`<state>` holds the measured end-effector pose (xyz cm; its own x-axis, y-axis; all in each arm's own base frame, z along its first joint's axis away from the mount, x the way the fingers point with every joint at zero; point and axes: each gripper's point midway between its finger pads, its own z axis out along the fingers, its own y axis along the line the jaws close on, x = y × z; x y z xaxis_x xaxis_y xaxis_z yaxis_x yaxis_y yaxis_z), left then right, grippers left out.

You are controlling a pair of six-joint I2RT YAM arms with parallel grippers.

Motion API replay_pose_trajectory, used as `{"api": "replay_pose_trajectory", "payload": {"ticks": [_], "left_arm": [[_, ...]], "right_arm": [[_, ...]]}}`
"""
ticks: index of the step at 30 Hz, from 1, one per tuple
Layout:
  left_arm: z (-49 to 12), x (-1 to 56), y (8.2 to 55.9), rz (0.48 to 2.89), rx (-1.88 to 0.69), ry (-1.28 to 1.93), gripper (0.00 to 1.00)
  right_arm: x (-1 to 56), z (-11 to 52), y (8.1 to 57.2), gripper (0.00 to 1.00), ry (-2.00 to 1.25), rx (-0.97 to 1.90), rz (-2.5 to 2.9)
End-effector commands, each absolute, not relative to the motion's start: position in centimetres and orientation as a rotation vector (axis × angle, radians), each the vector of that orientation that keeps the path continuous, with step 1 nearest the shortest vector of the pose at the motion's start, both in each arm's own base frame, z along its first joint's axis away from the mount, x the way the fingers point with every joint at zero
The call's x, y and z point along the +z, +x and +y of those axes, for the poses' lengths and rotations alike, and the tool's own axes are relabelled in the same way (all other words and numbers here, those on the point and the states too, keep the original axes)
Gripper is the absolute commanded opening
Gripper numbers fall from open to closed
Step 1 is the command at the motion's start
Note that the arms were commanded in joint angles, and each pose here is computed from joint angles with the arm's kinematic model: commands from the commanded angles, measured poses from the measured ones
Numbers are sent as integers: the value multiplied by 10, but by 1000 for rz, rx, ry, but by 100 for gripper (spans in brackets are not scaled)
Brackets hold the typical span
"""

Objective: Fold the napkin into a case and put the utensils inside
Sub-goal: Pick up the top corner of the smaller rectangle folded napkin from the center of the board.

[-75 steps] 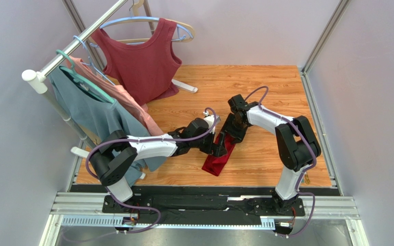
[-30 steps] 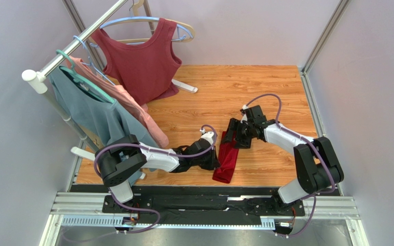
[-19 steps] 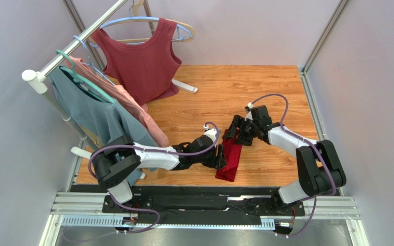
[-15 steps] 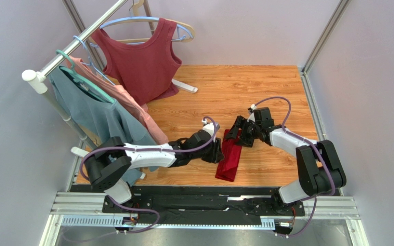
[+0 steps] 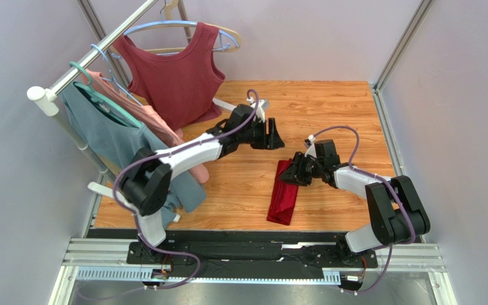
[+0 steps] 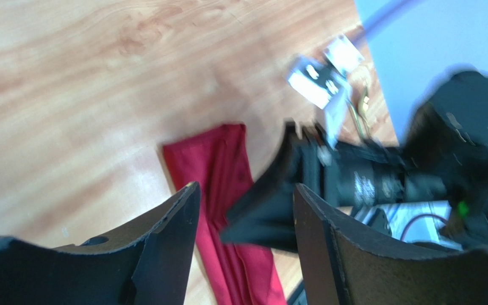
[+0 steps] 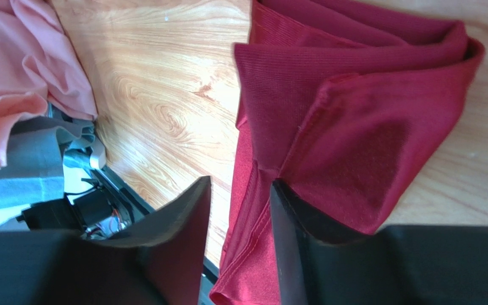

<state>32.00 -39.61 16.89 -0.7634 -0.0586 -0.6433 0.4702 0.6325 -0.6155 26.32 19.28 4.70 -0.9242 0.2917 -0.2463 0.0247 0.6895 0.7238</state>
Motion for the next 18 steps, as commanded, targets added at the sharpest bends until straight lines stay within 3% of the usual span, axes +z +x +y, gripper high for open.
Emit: {"api": "replay_pose_trajectory", "payload": {"ticks": [1, 3, 4, 5, 13, 18], "left_arm": [[-418, 134, 319, 2379, -1151, 526, 67], [-427, 120, 326, 2443, -1141, 552, 67], [-430, 116, 326, 2451, -1154, 571, 64], [-434, 118, 326, 2452, -1172, 584, 64], [-444, 108, 324, 2395, -1157, 672, 72], [-456, 99, 320, 2396, -1202, 674, 65]], "right_arm": [[63, 201, 276, 28, 149, 1142, 2456], [60, 201, 276, 19, 147, 1146, 2457], [60, 201, 276, 3, 144, 1150, 2454], [59, 202, 275, 0, 142, 1151, 2460], [48, 202, 269, 0, 158, 1169, 2478], [48, 202, 264, 0, 135, 1188, 2475]]}}
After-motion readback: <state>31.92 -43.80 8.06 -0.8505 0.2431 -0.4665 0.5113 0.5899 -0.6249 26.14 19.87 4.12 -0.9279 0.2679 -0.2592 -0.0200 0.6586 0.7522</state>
